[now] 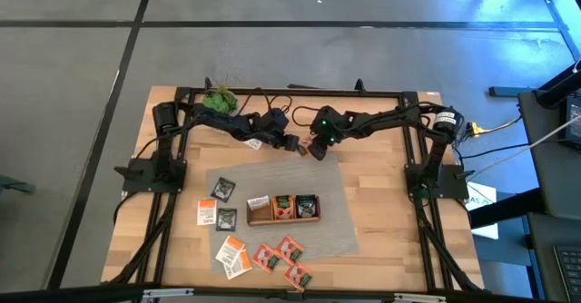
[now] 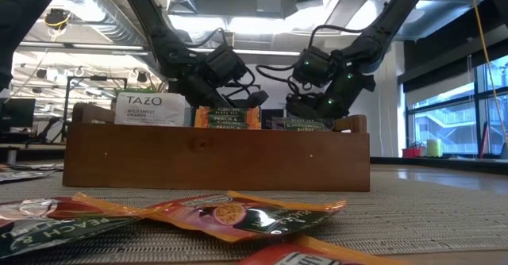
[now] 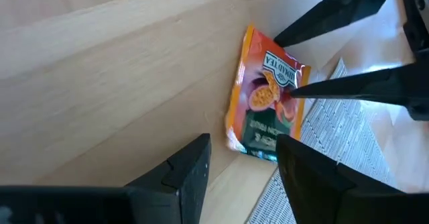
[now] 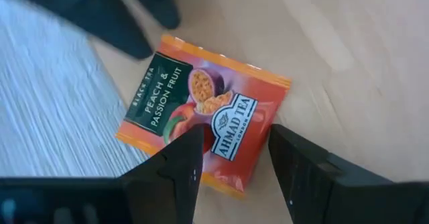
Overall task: Pick & Place Tea
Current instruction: Put the orange tea bag into the middle section of the wooden organizer
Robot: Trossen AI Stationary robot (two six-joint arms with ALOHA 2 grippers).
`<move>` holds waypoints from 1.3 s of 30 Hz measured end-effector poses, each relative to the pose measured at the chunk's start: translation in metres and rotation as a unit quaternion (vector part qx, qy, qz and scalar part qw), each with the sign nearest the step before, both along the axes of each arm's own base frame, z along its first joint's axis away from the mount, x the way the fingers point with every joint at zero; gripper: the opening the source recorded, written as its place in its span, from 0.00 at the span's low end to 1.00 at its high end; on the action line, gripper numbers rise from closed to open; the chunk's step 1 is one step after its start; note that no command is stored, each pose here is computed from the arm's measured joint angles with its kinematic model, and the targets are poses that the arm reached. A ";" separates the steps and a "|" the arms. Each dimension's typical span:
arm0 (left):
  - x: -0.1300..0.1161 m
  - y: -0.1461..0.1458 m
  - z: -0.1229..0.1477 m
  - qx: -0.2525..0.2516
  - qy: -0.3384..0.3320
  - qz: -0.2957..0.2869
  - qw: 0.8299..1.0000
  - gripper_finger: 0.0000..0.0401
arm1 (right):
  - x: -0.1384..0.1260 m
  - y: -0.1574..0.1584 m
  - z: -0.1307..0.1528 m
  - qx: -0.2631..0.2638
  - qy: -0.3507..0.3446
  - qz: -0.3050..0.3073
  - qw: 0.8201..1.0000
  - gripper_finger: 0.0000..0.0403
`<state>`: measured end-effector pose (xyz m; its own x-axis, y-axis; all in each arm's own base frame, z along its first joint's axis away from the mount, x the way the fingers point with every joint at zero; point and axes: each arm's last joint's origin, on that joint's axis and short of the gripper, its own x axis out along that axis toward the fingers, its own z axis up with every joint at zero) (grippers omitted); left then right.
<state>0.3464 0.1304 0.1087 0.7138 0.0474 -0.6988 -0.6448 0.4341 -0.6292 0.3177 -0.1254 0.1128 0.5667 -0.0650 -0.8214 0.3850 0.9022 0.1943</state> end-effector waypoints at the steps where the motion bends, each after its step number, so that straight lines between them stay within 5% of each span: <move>1: 0.000 0.000 0.000 0.000 0.000 0.000 1.000 0.42 | 0.000 0.000 0.000 -0.015 0.001 0.021 1.000 0.43; 4: 0.000 0.000 0.000 0.002 0.000 -0.001 1.000 0.42 | 0.001 0.001 0.000 -0.056 0.007 0.070 0.996 0.43; 7: 0.000 0.000 0.000 0.005 -0.001 -0.003 1.000 0.42 | 0.002 0.003 0.000 -0.067 0.014 0.057 0.996 0.43; 12: 0.000 -0.001 0.000 0.002 -0.002 -0.007 1.000 0.42 | 0.002 0.003 -0.001 -0.022 0.015 -0.098 0.995 0.43; 19: 0.000 0.000 0.000 0.000 -0.002 -0.004 1.000 0.42 | 0.000 0.002 -0.001 0.039 0.006 -0.209 0.977 0.43; 39: 0.002 -0.001 0.001 -0.028 -0.025 0.001 0.999 0.42 | 0.006 0.013 -0.005 0.034 0.000 -0.234 0.972 0.43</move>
<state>0.3489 0.1291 0.1098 0.7483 0.0112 -0.6632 -0.6125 0.3953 -0.6845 0.3235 -0.1119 0.1075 0.4880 -0.2609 -0.8330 0.7500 0.6134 0.2472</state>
